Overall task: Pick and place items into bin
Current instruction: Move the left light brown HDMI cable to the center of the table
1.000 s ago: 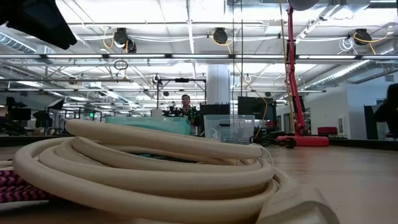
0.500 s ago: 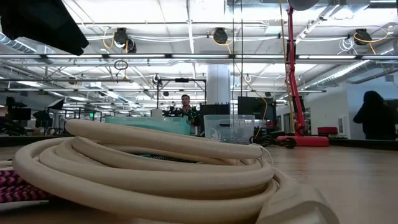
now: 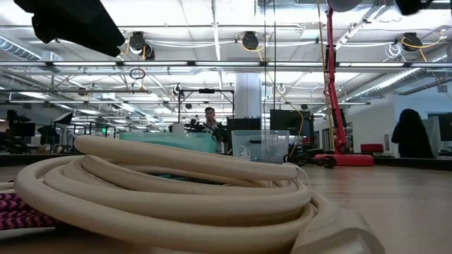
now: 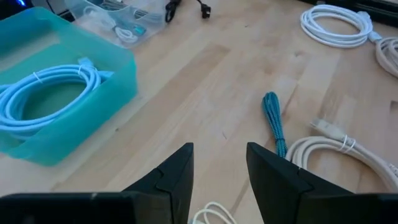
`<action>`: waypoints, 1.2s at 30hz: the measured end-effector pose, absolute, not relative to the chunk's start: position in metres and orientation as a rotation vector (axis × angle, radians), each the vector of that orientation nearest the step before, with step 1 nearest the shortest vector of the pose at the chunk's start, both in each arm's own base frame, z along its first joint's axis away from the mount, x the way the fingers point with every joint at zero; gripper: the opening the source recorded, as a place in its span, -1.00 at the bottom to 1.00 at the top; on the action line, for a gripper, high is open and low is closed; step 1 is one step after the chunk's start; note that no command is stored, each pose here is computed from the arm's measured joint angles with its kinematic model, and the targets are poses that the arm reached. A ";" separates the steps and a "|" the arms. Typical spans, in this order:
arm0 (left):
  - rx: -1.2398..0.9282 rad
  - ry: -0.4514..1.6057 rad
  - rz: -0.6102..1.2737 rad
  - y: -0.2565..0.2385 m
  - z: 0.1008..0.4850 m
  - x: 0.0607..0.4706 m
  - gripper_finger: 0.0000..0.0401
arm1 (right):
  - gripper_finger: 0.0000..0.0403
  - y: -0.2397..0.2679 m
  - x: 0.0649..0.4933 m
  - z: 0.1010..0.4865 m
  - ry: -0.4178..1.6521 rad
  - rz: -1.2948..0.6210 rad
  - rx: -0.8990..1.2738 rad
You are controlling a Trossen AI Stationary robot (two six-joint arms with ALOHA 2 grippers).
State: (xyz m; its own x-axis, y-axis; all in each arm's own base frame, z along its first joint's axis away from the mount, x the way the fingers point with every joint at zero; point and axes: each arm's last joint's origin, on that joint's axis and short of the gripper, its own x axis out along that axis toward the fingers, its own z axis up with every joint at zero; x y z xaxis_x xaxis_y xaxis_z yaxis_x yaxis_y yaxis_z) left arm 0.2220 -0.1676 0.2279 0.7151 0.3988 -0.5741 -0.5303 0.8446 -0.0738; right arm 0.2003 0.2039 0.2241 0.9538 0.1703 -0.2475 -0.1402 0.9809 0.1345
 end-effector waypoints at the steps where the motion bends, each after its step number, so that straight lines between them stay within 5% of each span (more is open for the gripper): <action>1: -0.237 0.580 0.521 -0.166 0.228 0.223 -0.24 | -0.07 0.201 0.203 0.227 0.243 0.152 0.098; 20: -0.303 0.695 0.384 -0.159 0.229 0.242 -0.24 | -0.07 0.070 0.257 0.267 0.157 0.169 0.129; 36: -0.333 0.724 0.189 -0.158 0.194 0.297 -0.24 | -0.07 0.068 0.253 0.255 0.305 0.239 0.130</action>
State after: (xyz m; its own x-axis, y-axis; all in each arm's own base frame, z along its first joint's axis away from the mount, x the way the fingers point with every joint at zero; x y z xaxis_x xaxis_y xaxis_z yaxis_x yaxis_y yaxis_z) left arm 0.2966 -0.1582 0.1939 0.7356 0.0547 -0.6752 -0.2825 0.9307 -0.2323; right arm 0.2533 0.0676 0.2550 0.9260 0.2517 -0.2813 -0.2127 0.9636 0.1623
